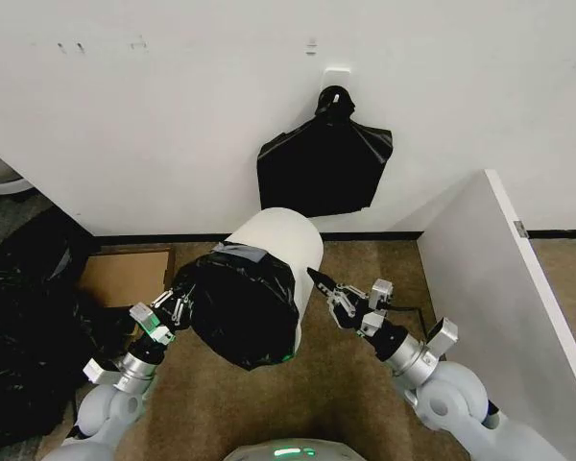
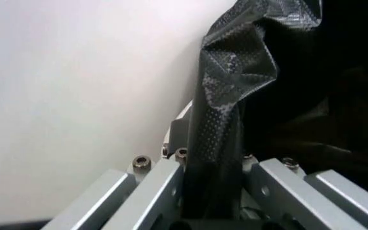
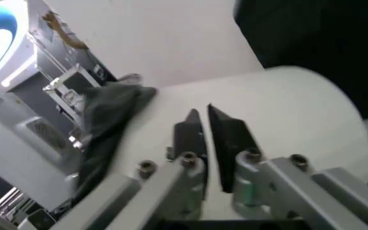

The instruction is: Place the garbage bag over the trash bin.

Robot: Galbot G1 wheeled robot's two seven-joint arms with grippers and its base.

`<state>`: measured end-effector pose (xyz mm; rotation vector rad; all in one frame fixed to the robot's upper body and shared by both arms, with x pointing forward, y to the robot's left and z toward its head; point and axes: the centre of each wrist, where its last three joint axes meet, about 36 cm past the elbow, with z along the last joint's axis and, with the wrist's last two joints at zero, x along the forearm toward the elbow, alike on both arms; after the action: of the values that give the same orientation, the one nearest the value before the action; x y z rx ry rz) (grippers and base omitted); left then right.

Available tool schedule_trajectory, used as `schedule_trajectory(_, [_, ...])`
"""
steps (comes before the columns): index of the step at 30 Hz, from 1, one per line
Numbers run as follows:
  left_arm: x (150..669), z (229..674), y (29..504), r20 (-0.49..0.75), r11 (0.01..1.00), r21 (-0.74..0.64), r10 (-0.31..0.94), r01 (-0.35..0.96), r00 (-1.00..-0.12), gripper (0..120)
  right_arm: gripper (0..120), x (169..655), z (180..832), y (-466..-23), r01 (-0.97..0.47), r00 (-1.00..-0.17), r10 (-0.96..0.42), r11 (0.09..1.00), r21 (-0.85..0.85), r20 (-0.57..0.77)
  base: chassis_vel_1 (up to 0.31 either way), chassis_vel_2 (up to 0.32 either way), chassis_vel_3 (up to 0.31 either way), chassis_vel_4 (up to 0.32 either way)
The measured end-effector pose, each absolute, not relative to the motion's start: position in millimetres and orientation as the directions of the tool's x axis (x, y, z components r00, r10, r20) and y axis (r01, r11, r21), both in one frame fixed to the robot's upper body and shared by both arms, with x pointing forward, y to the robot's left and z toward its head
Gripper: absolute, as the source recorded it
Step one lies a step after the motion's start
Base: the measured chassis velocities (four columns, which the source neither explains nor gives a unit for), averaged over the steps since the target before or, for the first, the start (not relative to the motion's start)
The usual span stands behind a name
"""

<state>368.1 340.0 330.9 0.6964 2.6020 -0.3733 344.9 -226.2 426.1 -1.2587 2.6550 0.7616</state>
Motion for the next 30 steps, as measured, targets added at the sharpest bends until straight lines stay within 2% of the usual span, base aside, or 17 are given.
schedule_trajectory(4, [364.2,329.8,330.6,-0.412,0.849,-0.22,0.366,0.481,-0.835,0,25,333.0,414.1,-226.1,-0.783,-0.622,-0.726,0.574,0.238,-0.294,0.0,0.0,0.0,0.0])
schedule_trajectory(5, [364.1,330.8,329.0,-0.406,0.85,-0.23,0.36,0.475,-0.84,0,25,329.4,411.2,-225.8,-0.781,-0.625,-0.729,0.594,0.193,-0.281,0.0,0.0,0.0,0.0])
schedule_trajectory(6, [364.2,333.5,325.8,-0.399,0.85,-0.251,0.346,0.464,-0.849,0,31,322.8,406.2,-224.9,-0.771,-0.633,-0.728,0.625,0.125,-0.262,0.0,0.0,0.0,0.0])
schedule_trajectory(8, [364.4,334.8,324.4,-0.397,0.849,-0.259,0.341,0.46,-0.852,0,33,318.9,403.7,-224.2,-0.765,-0.637,-0.728,0.638,0.09,-0.252,0.0,0.0,0.0,0.0])
schedule_trajectory(9, [365.6,338.7,321.3,-0.392,0.846,-0.285,0.326,0.45,-0.861,0,39,310.1,399.2,-222.0,-0.759,-0.638,-0.732,0.65,0.037,-0.241,0.0,0.0,0.0,0.0])
schedule_trajectory(11, [366.7,341.0,319.6,-0.39,0.843,-0.302,0.317,0.445,-0.865,0,45,303.0,396.8,-219.5,-0.763,-0.631,-0.736,0.647,0.023,-0.245,0.0,0.0,0.0,0.0])
schedule_trajectory(12, [368.3,343.6,318.3,-0.39,0.84,-0.317,0.308,0.441,-0.868,0,53,297.7,394.9,-217.2,-0.773,-0.619,-0.743,0.633,0.031,-0.255,0.0,0.0,0.0,0.0])
schedule_trajectory(14, [368.9,344.7,317.1,-0.389,0.837,-0.322,0.308,0.442,-0.868,0,61,295.9,392.6,-216.4,-0.791,-0.596,-0.758,0.611,0.031,-0.264,0.0,0.0,0.0,0.0])
schedule_trajectory(16, [368.9,345.0,316.6,-0.39,0.836,-0.323,0.309,0.443,-0.868,0,63,296.3,391.6,-216.7,-0.793,-0.592,-0.761,0.608,0.026,-0.265,0.0,0.0,0.0,0.0])
schedule_trajectory(19, [368.5,345.5,315.9,-0.39,0.835,-0.324,0.312,0.446,-0.867,0,79,298.6,386.5,-218.0,-0.804,-0.572,-0.776,0.594,-0.006,-0.266,0.0,0.0,0.0,0.0])
schedule_trajectory(20, [368.5,345.5,315.9,-0.39,0.834,-0.323,0.312,0.446,-0.866,0,81,298.3,385.8,-217.6,-0.805,-0.571,-0.777,0.593,-0.005,-0.266,0.0,0.0,0.0,0.0])
schedule_trajectory(23, [368.5,345.5,316.4,-0.39,0.834,-0.323,0.313,0.447,-0.866,0,80,297.4,384.1,-216.4,-0.807,-0.569,-0.779,0.591,-0.003,-0.264,0.0,0.0,0.0,0.0])
schedule_trajectory(25, [368.6,345.6,316.8,-0.39,0.833,-0.326,0.312,0.447,-0.866,0,70,296.3,380.9,-214.9,-0.809,-0.568,-0.782,0.588,-0.001,-0.257,0.0,0.0,0.0,0.0])
schedule_trajectory(30, [368.3,347.9,315.9,-0.398,0.829,-0.329,0.314,0.453,-0.862,0,54,297.2,378.5,-212.0,-0.801,-0.58,-0.776,0.599,0.001,-0.247,0.0,0.0,0.0,0.0])
